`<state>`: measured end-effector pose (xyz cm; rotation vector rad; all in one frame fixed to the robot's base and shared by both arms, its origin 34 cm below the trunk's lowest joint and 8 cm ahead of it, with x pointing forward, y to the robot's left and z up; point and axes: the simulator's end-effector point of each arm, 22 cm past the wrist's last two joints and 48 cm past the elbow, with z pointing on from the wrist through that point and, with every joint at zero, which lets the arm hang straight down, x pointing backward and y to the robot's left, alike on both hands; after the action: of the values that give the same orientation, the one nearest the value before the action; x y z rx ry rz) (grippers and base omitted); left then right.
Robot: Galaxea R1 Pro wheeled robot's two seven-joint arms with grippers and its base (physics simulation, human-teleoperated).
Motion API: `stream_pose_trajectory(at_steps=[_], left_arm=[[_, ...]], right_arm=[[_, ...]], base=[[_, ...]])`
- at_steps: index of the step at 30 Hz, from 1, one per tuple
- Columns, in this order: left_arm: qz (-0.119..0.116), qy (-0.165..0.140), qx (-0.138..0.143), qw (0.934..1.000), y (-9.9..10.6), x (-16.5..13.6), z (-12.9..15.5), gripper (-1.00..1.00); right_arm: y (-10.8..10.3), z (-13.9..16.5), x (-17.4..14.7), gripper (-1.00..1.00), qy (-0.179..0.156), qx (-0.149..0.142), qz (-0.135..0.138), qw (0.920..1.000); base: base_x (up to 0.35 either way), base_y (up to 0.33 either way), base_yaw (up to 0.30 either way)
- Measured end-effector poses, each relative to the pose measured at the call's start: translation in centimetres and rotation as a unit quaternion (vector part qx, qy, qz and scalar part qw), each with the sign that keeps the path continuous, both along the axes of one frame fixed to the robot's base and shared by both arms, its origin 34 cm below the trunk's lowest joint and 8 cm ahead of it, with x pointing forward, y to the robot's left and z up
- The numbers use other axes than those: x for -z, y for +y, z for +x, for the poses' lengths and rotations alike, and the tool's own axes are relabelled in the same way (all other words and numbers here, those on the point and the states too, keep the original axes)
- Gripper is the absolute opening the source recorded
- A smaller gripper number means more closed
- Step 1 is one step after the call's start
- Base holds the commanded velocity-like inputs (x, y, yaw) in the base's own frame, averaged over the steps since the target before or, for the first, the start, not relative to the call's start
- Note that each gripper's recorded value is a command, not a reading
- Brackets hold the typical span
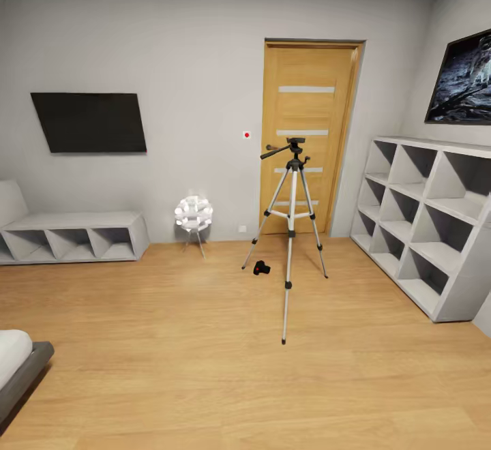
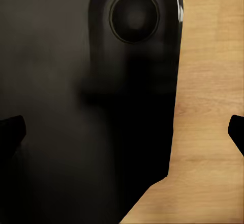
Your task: Attach the digital camera to the camera tripod in the bedroom.
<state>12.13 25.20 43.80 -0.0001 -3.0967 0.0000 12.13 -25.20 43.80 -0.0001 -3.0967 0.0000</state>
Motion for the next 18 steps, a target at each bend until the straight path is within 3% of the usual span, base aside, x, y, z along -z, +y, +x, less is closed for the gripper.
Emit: stream_pose_trajectory(at_steps=[3,9,18], left_arm=[[-0.006,-0.013,-0.016,0.9998,-1.0,0.0,0.9,1.0],[-0.008,-0.021,-0.019,0.9996,-1.2,0.0,1.5,1.0],[-0.008,-0.041,-0.049,0.9979,-1.5,0.0,2.6,1.0]], right_arm=[[-0.2,0.0,0.0,1.0,-0.001,-0.01,-0.002,0.9999],[-0.3,0.0,0.0,1.0,-0.001,-0.01,-0.002,0.9999],[-0.1,0.0,0.0,1.0,-0.001,-0.01,0.0,1.0]], base=[[0.0,0.0,0.0],[0.0,0.0,0.0],[0.0,0.0,0.0]])
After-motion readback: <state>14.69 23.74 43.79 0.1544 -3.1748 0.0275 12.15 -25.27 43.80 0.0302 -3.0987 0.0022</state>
